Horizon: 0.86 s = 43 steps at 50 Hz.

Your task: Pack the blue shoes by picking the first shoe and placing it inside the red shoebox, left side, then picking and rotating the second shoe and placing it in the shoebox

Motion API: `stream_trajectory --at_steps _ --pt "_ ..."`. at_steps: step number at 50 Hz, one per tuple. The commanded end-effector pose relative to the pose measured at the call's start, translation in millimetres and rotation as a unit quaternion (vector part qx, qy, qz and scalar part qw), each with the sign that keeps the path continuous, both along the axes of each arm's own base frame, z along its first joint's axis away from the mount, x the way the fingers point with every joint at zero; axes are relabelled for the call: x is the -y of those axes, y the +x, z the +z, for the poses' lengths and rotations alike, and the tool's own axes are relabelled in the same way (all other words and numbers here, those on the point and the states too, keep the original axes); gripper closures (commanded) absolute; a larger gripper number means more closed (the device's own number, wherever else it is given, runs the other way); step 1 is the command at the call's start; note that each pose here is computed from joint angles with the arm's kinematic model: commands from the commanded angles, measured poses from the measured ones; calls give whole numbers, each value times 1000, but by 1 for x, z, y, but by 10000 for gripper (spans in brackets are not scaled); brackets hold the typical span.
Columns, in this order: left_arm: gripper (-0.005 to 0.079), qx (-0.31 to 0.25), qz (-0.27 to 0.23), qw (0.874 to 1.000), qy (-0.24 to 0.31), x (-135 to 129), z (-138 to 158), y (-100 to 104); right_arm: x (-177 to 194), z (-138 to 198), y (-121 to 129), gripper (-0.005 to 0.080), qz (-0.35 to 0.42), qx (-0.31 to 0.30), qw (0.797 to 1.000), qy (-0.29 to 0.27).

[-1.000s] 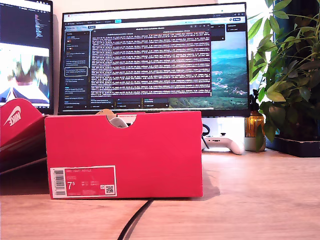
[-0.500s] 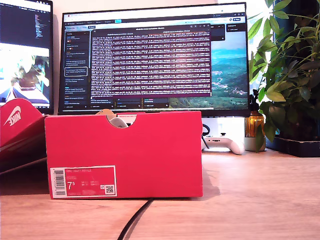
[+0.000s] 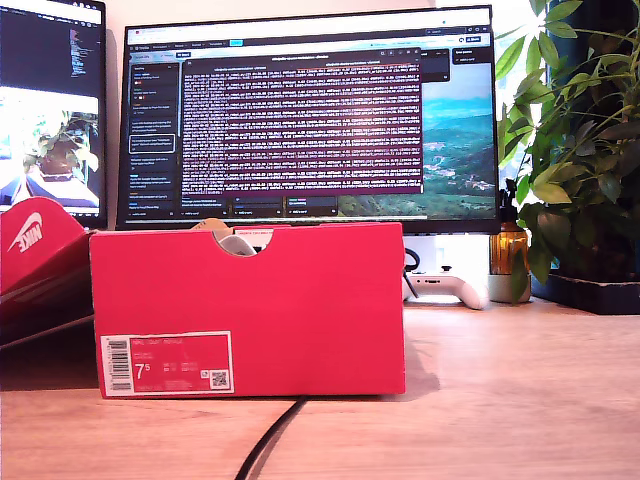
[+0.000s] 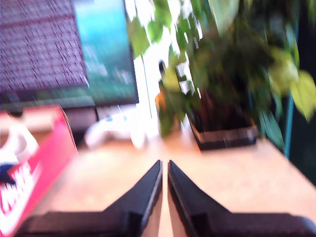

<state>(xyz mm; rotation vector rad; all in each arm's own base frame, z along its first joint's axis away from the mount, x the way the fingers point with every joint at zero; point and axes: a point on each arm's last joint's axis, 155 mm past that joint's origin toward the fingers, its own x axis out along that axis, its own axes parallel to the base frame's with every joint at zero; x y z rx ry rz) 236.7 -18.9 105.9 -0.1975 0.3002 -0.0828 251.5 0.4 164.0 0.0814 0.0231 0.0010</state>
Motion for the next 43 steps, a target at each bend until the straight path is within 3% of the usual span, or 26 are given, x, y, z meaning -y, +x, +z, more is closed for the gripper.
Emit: stream_trajectory --at_steps 1,7,16,43 --pt "762 -17 -1 1000 0 0 -14 -1 1 -14 0 747 -2 -18 1000 0" --pt "762 -17 -1 1000 0 0 -14 -1 1 -41 -3 747 -2 -72 997 -1" --pt "762 -17 -1 1000 0 0 -14 -1 1 -40 -2 747 -3 -70 997 27" --pt "762 -17 -1 1000 0 0 -14 -1 1 -40 -2 747 -4 -69 997 26"
